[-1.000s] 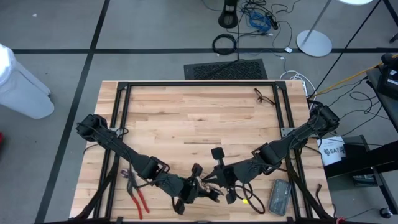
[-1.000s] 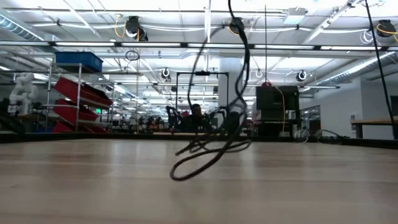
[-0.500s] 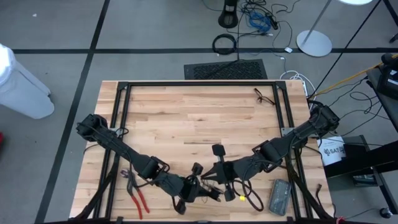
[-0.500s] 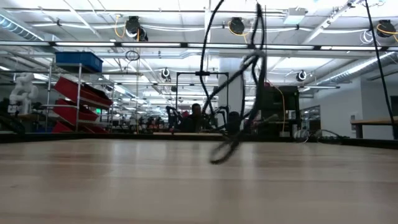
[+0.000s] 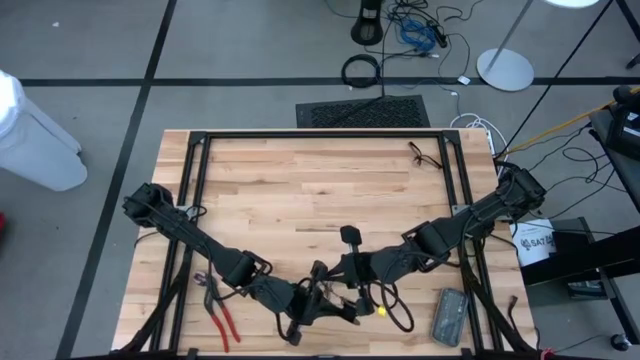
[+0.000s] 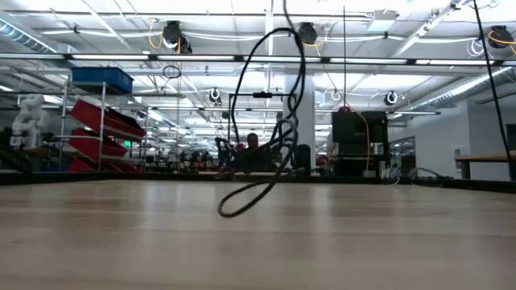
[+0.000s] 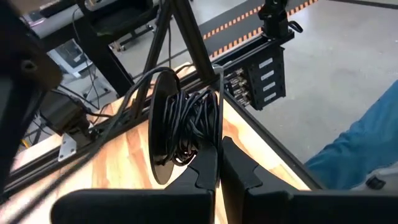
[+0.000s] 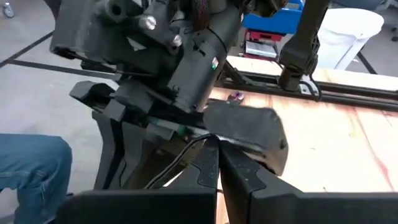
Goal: Coil cords
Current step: Coil the black wire onto the black spool
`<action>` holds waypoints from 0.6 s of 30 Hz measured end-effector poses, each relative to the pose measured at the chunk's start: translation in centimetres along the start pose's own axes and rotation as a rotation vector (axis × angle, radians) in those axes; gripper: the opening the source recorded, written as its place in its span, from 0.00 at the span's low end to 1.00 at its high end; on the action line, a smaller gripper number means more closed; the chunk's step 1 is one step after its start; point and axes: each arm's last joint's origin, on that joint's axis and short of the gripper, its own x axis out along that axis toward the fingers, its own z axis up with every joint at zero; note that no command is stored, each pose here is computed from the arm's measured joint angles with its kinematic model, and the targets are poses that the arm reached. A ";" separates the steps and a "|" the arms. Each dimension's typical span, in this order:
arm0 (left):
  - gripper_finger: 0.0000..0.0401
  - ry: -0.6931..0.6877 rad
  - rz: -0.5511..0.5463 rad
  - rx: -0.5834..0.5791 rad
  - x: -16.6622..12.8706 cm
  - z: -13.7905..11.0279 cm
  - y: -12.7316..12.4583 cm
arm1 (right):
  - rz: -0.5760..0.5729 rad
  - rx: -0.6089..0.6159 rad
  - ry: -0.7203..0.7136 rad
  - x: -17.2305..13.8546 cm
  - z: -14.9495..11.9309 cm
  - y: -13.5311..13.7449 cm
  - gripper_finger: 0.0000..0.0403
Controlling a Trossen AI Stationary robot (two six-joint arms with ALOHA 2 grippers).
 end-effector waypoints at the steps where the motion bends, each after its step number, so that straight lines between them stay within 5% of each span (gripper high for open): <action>1: 0.02 0.000 0.000 0.004 0.0 0.0 0.0 | -0.001 0.003 0.006 0.0 -0.1 0.0 0.00; 18: 0.02 -0.044 0.049 0.095 -0.1 0.6 -0.2 | 0.075 0.102 0.120 -0.1 -1.0 0.1 0.00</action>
